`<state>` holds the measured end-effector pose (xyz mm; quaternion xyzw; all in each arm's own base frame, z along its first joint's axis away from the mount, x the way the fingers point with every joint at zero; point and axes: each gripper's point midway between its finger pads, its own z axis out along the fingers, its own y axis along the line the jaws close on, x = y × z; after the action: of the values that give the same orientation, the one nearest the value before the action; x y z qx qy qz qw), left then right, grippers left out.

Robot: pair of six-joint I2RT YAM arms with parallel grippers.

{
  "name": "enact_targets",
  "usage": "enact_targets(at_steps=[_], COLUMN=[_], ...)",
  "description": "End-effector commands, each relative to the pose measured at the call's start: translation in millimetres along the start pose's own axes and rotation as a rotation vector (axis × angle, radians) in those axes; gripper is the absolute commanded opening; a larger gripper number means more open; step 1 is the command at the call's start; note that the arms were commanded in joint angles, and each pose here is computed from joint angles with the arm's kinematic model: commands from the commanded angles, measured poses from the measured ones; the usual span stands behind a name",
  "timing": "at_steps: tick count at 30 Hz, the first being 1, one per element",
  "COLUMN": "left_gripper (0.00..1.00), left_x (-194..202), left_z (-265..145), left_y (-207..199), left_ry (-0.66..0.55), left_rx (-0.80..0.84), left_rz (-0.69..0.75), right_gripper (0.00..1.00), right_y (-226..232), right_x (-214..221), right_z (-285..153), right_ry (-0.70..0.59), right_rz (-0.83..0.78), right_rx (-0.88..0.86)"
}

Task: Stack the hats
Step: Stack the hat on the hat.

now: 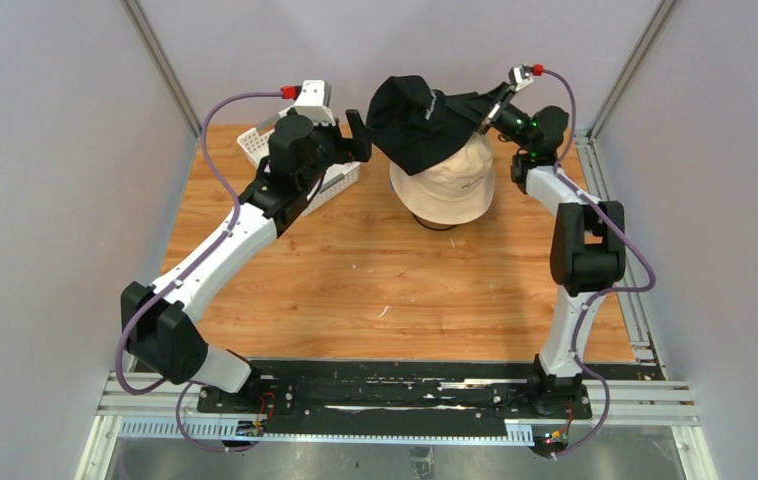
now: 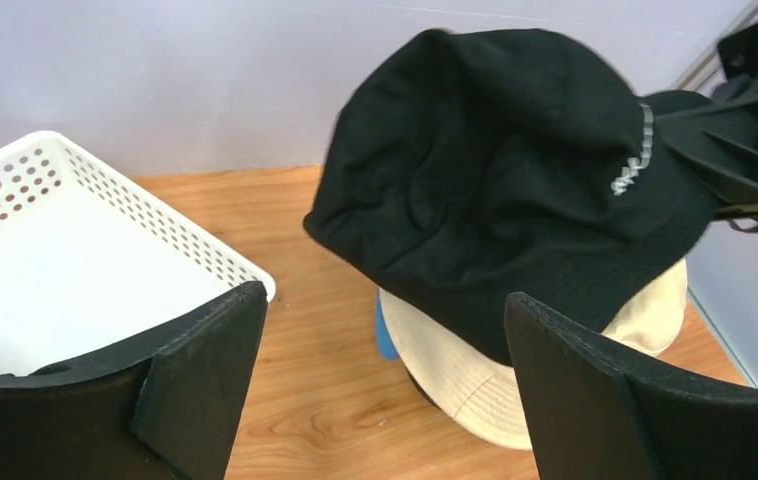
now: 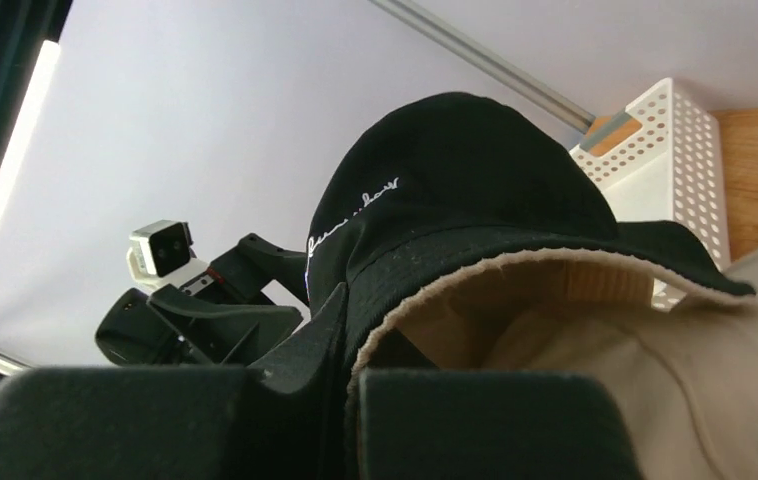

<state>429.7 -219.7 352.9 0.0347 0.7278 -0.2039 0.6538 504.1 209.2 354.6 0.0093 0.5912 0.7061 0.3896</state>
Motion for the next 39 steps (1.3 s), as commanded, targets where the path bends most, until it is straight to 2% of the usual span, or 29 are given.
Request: enact_targets(at_steps=[1,8,16,24,34,39], left_gripper=[0.93,0.92,0.92,0.92,0.93,0.93], left_x=[-6.4,3.4,5.0,14.9,55.3,63.8], left_z=[2.5,9.7,11.4,21.6,66.2,93.9], left_y=[-6.6,-8.4,-10.4,-13.5,3.1,10.4], left_ry=[-0.033,-0.015,-0.012,-0.001,0.023,-0.008], left_rx=[0.026,0.035,0.044,0.061,-0.007,0.082], left_rz=[-0.025,-0.037,-0.045,-0.062,-0.059,-0.208], right_gripper=[0.01,0.01,0.01,0.01,0.01,0.01], right_y=[62.8,74.6,50.9,3.8,-47.3,-53.9], right_x=[-17.3,-18.0,2.8,24.7,19.8,16.9], right_z=[-37.9,-71.4,-103.5,-135.2,-154.6,-156.3], right_ry=[-0.085,-0.126,-0.138,-0.160,-0.189,-0.190], right_rz=[-0.201,-0.178,-0.164,-0.153,-0.130,-0.128], right_rx=[-0.091,-0.100,0.012,0.204,0.307,0.305])
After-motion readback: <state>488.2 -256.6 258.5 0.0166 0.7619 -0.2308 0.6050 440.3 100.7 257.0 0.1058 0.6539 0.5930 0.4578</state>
